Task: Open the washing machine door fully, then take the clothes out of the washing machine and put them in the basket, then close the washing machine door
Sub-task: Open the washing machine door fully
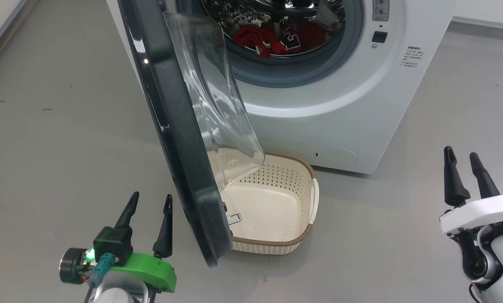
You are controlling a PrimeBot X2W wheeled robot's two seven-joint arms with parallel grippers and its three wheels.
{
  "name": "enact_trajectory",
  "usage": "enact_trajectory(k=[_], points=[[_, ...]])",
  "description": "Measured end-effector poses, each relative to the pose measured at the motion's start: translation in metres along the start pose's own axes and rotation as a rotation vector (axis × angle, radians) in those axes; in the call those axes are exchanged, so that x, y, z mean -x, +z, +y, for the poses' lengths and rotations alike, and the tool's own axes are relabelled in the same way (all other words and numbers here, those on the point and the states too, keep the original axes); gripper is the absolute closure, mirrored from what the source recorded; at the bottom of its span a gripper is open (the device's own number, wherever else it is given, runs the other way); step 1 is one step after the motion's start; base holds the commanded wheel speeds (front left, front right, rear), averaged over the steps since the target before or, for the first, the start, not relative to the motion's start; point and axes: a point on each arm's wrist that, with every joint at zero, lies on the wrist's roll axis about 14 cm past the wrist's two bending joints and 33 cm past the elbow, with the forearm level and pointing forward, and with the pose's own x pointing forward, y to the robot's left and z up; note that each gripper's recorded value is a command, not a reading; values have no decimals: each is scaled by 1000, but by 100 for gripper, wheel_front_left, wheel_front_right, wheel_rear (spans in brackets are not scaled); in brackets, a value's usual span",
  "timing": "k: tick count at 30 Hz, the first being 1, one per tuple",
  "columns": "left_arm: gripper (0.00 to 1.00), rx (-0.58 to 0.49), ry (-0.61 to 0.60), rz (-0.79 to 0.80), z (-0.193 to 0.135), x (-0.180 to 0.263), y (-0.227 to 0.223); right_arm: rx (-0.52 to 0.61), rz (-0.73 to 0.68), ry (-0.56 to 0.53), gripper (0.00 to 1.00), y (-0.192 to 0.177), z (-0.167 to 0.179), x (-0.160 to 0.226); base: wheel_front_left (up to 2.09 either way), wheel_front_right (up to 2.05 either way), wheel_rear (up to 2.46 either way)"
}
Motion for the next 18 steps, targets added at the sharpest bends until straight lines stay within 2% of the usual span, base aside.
enact_trajectory(k=[5, 8, 11, 18], points=[[0, 2, 1, -3, 0, 1, 1, 207, 53, -4, 0, -5, 0, 1, 0, 0, 0], [0, 2, 1, -5, 1, 2, 1, 284, -16, -25, 0, 17, 4, -4, 0, 0, 0], [0, 3, 1, -9, 1, 3, 3, 330, -81, -43, 0, 34, 9, -4, 0, 0, 0], [0, 5, 4, -4, 1, 6, 1, 335, -13, -54, 0, -5, 16, 20, 0, 0, 0]])
